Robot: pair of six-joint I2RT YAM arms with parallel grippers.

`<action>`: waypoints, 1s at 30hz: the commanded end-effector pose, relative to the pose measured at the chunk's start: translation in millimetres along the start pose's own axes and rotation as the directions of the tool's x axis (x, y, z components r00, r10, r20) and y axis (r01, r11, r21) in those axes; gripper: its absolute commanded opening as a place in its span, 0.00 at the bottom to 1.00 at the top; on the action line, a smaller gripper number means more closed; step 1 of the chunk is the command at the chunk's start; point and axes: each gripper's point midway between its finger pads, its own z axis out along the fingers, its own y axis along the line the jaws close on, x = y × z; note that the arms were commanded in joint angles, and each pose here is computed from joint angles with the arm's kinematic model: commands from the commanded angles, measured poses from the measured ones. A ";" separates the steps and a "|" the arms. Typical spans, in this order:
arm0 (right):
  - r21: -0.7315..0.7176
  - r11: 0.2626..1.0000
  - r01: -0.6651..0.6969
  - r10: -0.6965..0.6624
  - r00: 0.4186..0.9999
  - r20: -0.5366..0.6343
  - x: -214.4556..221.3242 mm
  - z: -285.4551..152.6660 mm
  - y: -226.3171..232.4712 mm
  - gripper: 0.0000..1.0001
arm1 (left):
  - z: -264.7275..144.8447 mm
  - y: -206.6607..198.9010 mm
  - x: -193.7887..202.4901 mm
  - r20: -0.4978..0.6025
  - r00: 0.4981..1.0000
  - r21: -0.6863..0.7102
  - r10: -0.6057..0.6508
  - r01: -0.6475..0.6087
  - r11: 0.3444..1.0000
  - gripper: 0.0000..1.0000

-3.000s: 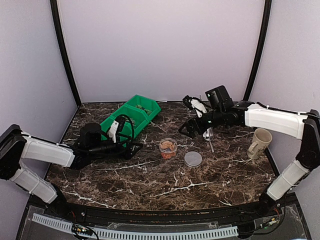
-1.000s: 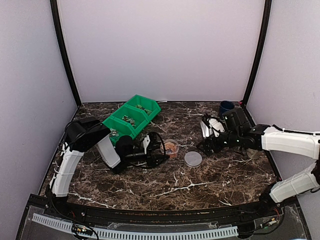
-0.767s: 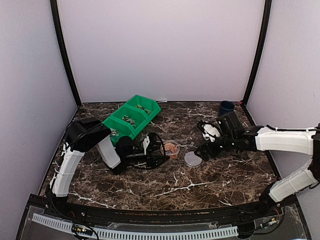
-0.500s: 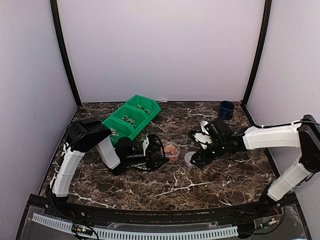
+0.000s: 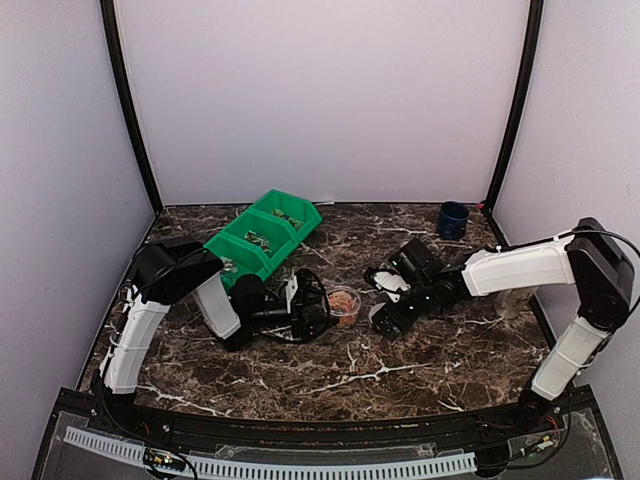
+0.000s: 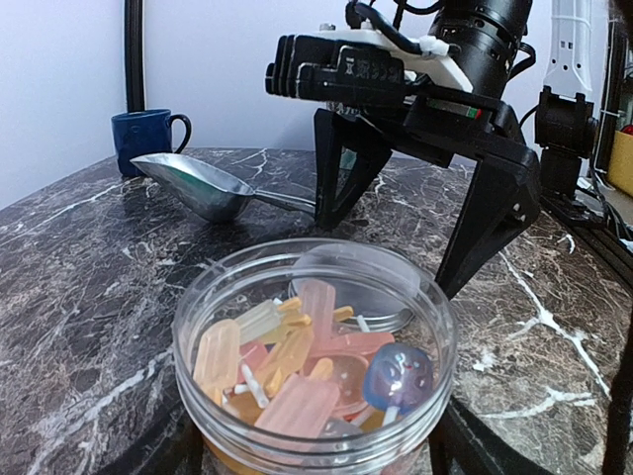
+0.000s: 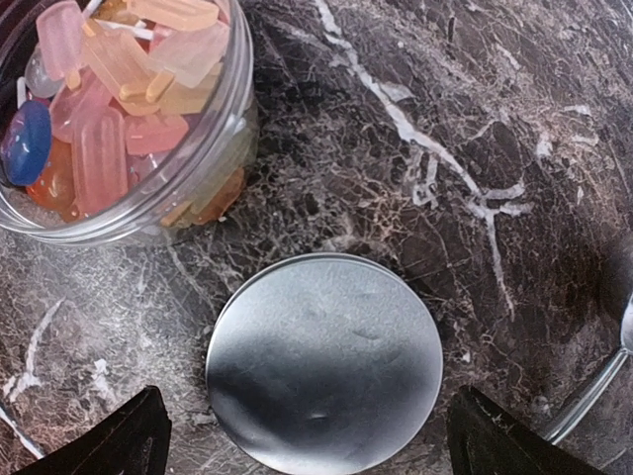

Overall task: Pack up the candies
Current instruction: Pick up the bottle lid from the center of the board.

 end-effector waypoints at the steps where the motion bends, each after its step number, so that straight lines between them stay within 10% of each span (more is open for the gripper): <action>1: 0.021 1.000 -0.010 0.009 1.000 0.016 -10.5 4.9 1.2 0.97 | -2.6 -13.9 21.8 -0.039 0.999 0.032 -0.031 0.032 0.999 0.77; 30: 0.019 0.996 -0.086 0.086 0.996 0.009 -1.9 24.8 -3.6 0.98 | -3.2 -14.8 24.8 -0.037 0.999 0.032 -0.031 0.032 0.999 0.79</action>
